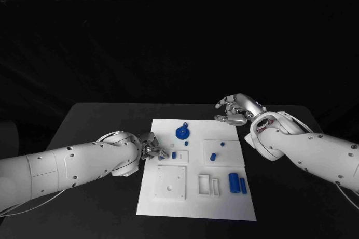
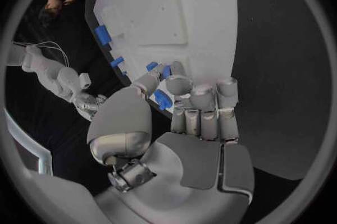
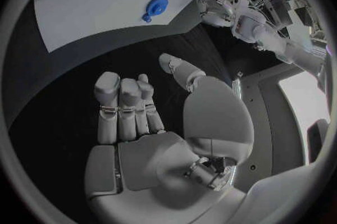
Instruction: Assemble the parts on the task board
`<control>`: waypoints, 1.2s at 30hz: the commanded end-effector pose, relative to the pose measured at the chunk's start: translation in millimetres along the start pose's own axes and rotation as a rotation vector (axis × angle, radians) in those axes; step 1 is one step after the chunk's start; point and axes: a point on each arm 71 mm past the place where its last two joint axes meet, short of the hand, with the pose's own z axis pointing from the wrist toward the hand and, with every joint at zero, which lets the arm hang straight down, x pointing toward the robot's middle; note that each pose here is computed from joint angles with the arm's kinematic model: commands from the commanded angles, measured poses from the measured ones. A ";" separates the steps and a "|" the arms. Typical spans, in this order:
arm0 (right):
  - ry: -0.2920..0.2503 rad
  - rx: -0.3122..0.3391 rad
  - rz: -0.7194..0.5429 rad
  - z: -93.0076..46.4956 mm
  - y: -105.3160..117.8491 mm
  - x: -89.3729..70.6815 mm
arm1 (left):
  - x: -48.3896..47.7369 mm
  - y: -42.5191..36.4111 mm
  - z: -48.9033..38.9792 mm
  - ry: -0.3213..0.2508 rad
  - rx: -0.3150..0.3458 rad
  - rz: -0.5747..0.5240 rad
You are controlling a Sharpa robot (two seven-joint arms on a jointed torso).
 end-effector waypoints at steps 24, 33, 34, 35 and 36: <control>0.014 -0.011 -0.003 0.1 0.5 2.1 | 4.8 -2.1 2.7 0.027 -0.002 -0.008; 0.014 -0.010 -0.003 0.0 0.1 2.5 | 3.6 -0.7 3.2 0.020 -0.007 -0.010; 0.015 -0.010 -0.003 0.1 0.1 2.7 | 3.5 -0.5 3.3 0.020 -0.007 -0.010; 0.015 -0.010 -0.003 0.0 0.0 2.8 | 3.4 -0.4 3.3 0.020 -0.007 -0.010; 0.015 -0.010 -0.003 0.0 -0.1 2.9 | 3.3 -0.2 3.3 0.019 -0.008 -0.010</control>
